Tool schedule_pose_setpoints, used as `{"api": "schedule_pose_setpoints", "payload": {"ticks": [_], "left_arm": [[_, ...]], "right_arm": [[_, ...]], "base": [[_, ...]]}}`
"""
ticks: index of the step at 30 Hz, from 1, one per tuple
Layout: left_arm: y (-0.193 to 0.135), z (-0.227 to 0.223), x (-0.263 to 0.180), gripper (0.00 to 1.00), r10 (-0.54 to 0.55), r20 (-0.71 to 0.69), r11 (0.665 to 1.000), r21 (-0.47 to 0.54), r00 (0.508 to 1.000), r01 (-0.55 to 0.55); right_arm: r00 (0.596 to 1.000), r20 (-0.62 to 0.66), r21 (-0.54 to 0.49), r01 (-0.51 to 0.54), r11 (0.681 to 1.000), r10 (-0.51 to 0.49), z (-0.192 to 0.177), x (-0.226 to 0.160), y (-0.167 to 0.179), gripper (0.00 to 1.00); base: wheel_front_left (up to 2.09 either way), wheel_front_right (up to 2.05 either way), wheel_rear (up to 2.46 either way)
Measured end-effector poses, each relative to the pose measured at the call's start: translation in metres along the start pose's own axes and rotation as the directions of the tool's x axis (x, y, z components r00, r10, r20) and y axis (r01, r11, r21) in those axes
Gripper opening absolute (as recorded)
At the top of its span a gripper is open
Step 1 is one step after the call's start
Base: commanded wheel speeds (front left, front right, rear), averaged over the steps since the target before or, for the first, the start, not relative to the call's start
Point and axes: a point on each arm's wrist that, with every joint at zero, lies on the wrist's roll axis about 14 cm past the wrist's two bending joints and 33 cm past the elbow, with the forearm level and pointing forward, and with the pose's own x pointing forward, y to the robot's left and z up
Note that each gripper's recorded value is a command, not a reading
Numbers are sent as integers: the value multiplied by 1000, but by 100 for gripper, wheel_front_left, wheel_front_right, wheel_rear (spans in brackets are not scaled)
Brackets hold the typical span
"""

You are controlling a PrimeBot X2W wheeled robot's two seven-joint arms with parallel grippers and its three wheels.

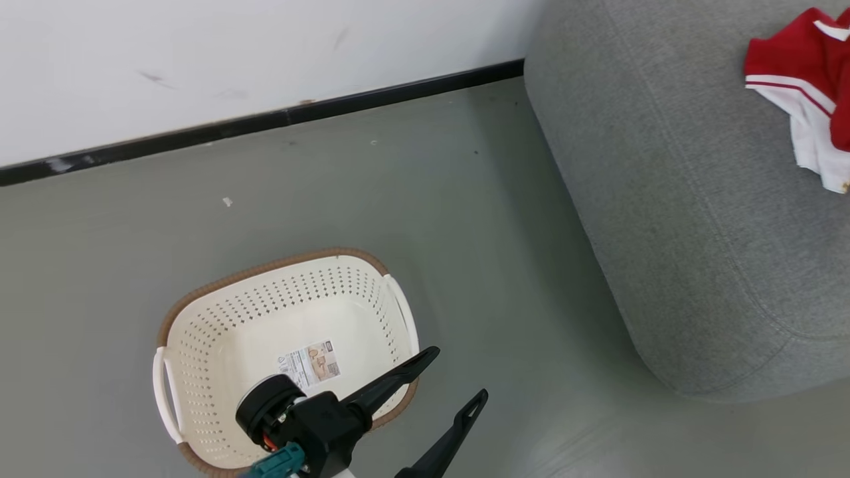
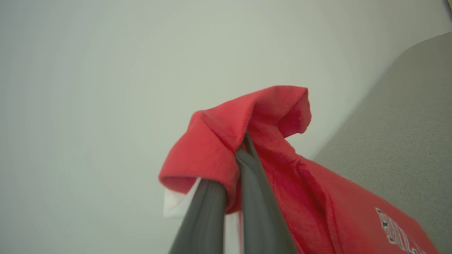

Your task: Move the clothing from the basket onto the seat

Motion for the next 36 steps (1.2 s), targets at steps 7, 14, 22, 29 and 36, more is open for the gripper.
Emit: {"api": "schedule_pose_setpoints", "payload": {"ticks": [7, 14, 22, 29, 36], "left_arm": [[13, -7, -5, 100, 41, -21, 999, -23, 999, -42], [25, -5, -6, 100, 63, -20, 998, -21, 998, -63], [38, -12, -8, 100, 93, -44, 995, -34, 995, -94], [48, -19, -9, 100, 111, -63, 992, -50, 992, -114], [57, -28, -10, 100, 119, -97, 990, -62, 988, -126]], "right_arm": [[1000, -7, -1, 21, 1000, -21, -11, 26, 6, 0], [999, 49, -9, -18, 1000, 19, 4, 55, 33, 0], [994, 110, -13, -10, 1000, 12, 23, 76, 41, 0], [998, -4, -100, 55, 993, -56, -21, 80, 18, 0], [990, -58, -136, 120, 983, -129, -49, 76, -12, 0]], "base": [[0, 0, 0], [0, 0, 0], [0, 0, 0], [0, 0, 0], [0, 0, 0]]}}
